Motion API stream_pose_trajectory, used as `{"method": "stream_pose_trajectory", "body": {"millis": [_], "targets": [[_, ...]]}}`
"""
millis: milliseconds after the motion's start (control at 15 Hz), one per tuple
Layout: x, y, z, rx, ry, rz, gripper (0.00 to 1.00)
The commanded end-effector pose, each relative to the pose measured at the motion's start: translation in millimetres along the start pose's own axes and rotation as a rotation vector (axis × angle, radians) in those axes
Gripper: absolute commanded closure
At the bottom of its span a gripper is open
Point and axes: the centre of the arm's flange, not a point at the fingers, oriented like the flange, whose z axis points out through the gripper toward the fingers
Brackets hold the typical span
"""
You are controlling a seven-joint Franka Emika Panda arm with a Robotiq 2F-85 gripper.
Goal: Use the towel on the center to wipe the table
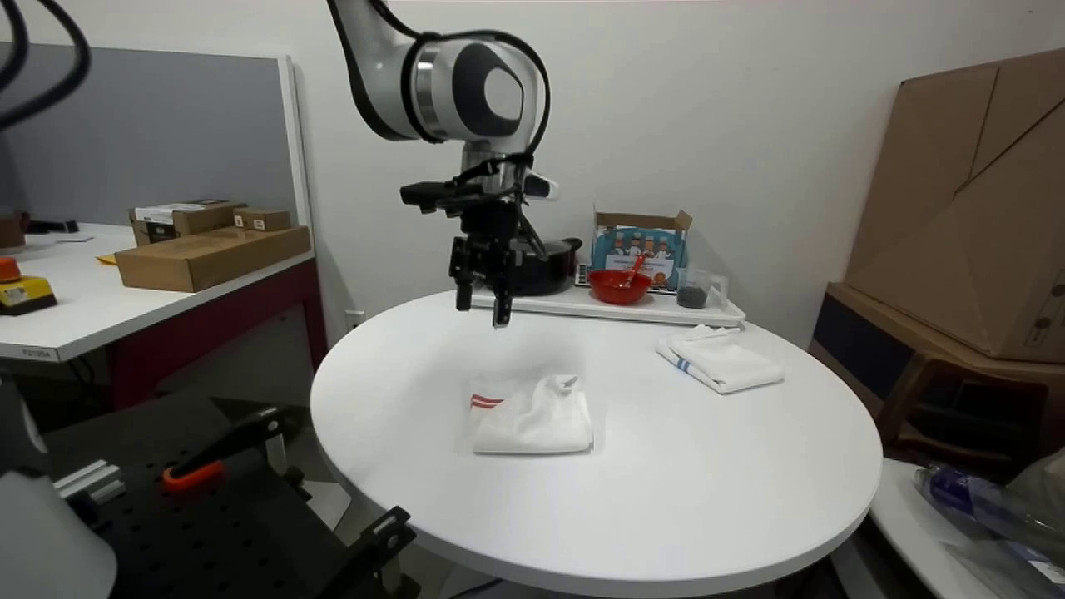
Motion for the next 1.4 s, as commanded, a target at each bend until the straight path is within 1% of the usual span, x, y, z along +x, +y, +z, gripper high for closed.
{"method": "stream_pose_trajectory", "body": {"millis": [0,200,400,667,867,933,1000,1067,1200,1267,1333], "targets": [[23,-2,43,-0.035,0.01,0.036,0.0],[28,9,66,-0.034,0.012,0.06,0.0],[31,17,80,-0.025,0.063,0.057,0.0],[33,8,95,-0.006,0.134,0.022,0.0],[31,-1,108,0.01,0.158,-0.005,0.0],[29,-4,112,0.022,0.158,-0.012,0.25],[27,-5,116,0.026,0.157,-0.02,0.26],[25,-6,118,0.038,0.155,-0.023,0.32],[24,-6,122,0.046,0.154,-0.029,0.47],[23,-6,122,0.048,0.154,-0.031,0.57],[23,-6,123,0.053,0.152,-0.035,0.63]]}}
